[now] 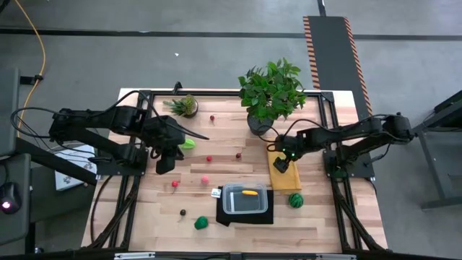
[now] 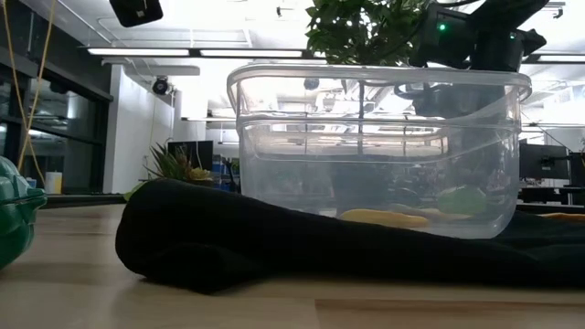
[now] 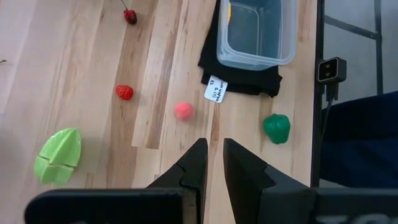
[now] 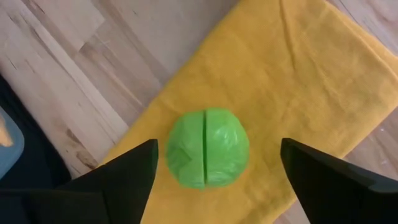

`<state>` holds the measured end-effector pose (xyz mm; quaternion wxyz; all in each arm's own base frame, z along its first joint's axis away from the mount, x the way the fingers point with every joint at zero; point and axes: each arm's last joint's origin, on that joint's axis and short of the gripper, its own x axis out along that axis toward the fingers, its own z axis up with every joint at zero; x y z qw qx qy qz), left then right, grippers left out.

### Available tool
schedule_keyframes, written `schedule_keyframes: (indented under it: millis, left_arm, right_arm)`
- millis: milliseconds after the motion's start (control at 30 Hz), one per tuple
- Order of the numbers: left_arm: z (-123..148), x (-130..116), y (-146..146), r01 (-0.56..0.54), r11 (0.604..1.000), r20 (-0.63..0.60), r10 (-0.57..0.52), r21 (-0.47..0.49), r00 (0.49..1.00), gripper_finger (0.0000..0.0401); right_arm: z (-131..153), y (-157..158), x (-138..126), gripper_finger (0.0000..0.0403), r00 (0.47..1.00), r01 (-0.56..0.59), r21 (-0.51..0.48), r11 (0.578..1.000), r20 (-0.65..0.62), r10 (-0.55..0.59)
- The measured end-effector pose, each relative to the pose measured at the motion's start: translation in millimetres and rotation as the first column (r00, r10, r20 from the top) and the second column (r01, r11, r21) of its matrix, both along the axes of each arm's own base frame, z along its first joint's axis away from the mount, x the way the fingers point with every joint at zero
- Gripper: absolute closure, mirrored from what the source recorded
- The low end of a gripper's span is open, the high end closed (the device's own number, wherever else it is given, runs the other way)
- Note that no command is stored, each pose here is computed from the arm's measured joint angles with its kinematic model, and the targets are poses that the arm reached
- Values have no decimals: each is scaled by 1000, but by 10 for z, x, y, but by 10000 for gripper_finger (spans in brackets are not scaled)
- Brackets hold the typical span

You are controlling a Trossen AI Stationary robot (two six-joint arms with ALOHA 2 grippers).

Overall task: Pick and placing Produce into tupperware
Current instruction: Put the cabbage into the transparent bin

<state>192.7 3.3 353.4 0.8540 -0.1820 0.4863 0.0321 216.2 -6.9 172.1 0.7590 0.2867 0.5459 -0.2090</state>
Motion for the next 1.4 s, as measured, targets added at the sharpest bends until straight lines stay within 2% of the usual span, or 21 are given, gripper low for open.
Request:
schedule_keyframes:
  millis: [333,800,1000,1400]
  left_arm:
    - [0,0,0,0,1000,0,0,0,1000,359]
    - [-16,-27,-1,-1,1000,-31,0,-1,1000,359]
    - [-15,-26,-1,-2,1000,-30,2,-2,1000,359]
    - [-15,-26,-1,-1,1000,-30,1,-2,1000,359]
  right_arm:
    - [-1,1,6,70,1000,-8,0,1000,4,8]
    - [-222,14,112,72,996,-60,45,997,-65,63]
    - [-209,11,168,96,998,-62,35,997,-7,62]
    - [-218,13,135,149,997,-62,43,997,-41,64]
